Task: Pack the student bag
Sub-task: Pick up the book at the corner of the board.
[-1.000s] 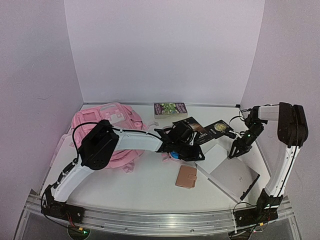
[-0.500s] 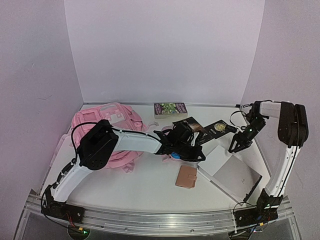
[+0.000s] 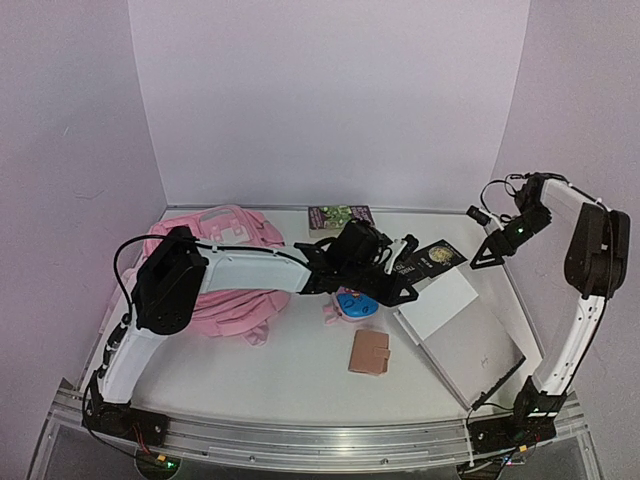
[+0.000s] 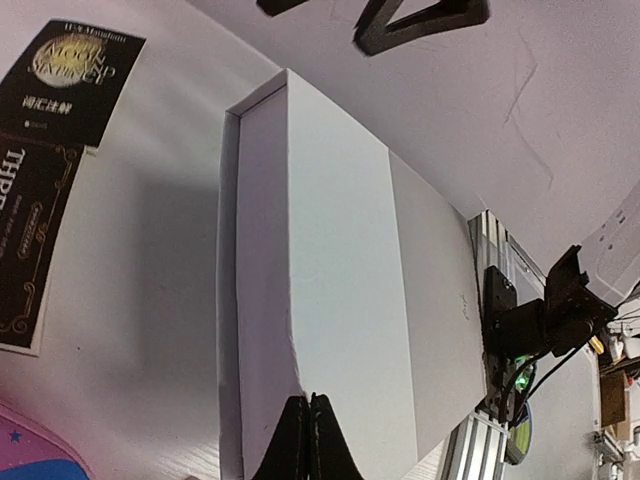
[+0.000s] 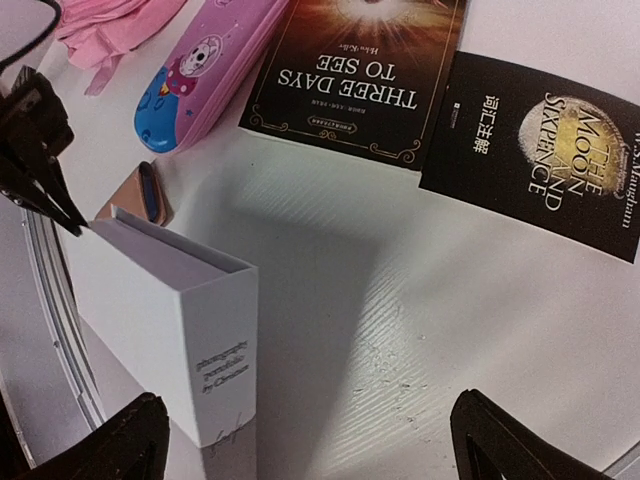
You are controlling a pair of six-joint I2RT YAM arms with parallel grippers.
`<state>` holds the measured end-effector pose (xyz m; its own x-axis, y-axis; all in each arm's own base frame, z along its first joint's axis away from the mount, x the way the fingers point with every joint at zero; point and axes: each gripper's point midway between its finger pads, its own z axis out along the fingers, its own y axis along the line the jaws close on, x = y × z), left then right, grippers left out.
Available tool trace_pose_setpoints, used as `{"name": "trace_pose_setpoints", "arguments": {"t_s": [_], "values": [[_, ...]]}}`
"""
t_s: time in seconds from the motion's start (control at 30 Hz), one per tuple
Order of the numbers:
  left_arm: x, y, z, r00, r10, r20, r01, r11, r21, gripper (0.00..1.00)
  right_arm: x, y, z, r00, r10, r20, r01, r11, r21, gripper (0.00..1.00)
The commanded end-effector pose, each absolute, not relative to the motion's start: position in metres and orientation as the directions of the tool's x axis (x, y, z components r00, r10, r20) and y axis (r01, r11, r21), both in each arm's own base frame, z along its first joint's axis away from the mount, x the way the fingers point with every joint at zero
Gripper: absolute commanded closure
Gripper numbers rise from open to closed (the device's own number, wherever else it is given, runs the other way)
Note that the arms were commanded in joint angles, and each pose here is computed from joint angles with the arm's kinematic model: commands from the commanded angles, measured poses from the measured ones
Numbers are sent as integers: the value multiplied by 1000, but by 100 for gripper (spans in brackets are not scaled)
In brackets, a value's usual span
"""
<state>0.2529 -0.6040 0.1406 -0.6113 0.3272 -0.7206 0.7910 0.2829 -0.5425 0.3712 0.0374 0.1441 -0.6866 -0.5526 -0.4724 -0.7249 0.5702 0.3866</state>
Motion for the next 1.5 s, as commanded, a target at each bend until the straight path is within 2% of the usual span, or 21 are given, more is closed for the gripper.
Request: {"name": "trace_pose_setpoints", "arguments": {"t_s": [0.0,0.2,0.73,0.8,0.9,1.03,1.27,1.3,1.33,1.4,1.43,1.47], "values": [[253,-598,213,-427,272,-862,902,195,-385,100,294,55,179,-747,-557,-362,-645,479,596,2],[256,-590,222,-365,299,-882,928,199,-316,100,274,65,184,-708,-567,-422,-688,418,593,2],[265,-565,242,-257,270,-928,953,228,-198,100,233,113,181,-657,-607,-448,-699,266,664,2],[268,-562,247,-237,243,-941,953,244,-178,100,231,121,183,-667,-596,-448,-685,254,683,5],[273,-555,252,-213,200,-956,951,267,-156,100,226,132,183,-687,-582,-435,-654,237,718,16],[272,-549,255,-187,178,-966,952,275,-134,100,225,144,186,-699,-574,-428,-634,220,741,38],[268,-535,268,-118,115,-986,955,286,-81,100,233,149,206,-715,-528,-458,-642,237,729,61],[269,-533,270,-115,111,-987,952,297,-78,97,234,150,210,-717,-519,-464,-644,241,726,66],[270,-532,272,-116,111,-987,949,305,-77,93,236,151,214,-721,-508,-470,-645,244,724,72],[271,-531,277,-126,122,-984,947,311,-83,69,239,152,224,-726,-490,-483,-649,254,717,88],[271,-531,281,-136,132,-982,945,314,-89,53,241,152,230,-727,-482,-489,-652,261,712,94],[271,-530,282,-145,144,-979,944,316,-94,43,242,153,235,-727,-473,-498,-656,264,707,99]]}}
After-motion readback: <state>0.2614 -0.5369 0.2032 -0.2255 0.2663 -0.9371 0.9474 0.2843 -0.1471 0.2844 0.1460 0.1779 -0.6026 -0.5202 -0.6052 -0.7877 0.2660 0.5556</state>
